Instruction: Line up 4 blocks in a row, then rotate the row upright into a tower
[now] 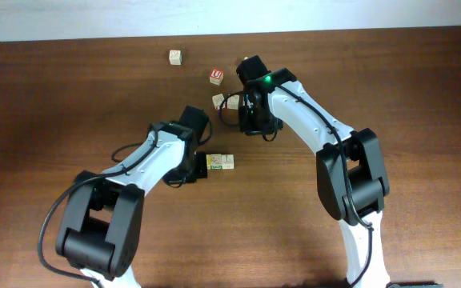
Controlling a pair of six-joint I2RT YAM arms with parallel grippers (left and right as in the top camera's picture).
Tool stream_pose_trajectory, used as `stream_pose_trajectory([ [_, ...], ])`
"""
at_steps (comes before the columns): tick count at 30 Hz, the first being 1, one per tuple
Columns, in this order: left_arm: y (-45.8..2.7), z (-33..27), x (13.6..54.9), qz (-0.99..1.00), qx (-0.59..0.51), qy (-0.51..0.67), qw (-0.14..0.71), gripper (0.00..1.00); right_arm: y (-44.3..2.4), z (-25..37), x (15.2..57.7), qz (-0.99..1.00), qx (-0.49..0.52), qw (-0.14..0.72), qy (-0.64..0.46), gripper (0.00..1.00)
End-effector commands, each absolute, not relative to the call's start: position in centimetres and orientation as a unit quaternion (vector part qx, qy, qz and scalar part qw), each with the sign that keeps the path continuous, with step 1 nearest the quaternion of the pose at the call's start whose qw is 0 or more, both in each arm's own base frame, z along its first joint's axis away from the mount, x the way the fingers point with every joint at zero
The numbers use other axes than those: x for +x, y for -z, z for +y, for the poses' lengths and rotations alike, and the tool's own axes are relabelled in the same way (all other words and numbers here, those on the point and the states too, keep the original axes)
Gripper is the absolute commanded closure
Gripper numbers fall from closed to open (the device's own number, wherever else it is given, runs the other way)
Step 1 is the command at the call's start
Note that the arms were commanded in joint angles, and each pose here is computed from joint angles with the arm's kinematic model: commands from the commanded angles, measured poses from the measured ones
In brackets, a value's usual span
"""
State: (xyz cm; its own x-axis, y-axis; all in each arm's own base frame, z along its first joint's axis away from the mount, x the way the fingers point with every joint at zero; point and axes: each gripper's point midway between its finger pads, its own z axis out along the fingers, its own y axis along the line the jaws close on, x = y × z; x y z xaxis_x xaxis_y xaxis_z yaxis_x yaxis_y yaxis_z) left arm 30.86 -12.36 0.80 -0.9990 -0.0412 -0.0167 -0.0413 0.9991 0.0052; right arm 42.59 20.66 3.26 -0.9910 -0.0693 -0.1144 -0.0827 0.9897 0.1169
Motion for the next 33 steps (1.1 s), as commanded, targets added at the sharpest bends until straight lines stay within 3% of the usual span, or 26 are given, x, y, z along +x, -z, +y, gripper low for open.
stream_pose_trajectory([
  [1,-6.5,-12.6,32.4,0.999,0.003,0.017,0.052,1.0,-2.5,20.3,42.4,0.997,-0.04,0.048,-0.053,0.78],
  [5,-7.9,-8.8,34.4,0.995,-0.049,0.007,0.086,1.0,-2.5,20.3,42.4,0.997,-0.04,0.049,-0.053,0.78],
  [15,-0.7,-9.2,37.1,0.995,-0.069,0.002,0.066,1.0,-2.5,20.3,42.5,0.997,-0.04,0.049,-0.051,0.78],
  [33,-0.8,-10.9,38.0,0.994,-0.065,0.047,0.078,1.0,-2.5,20.3,42.5,0.997,-0.04,0.049,-0.051,0.78],
])
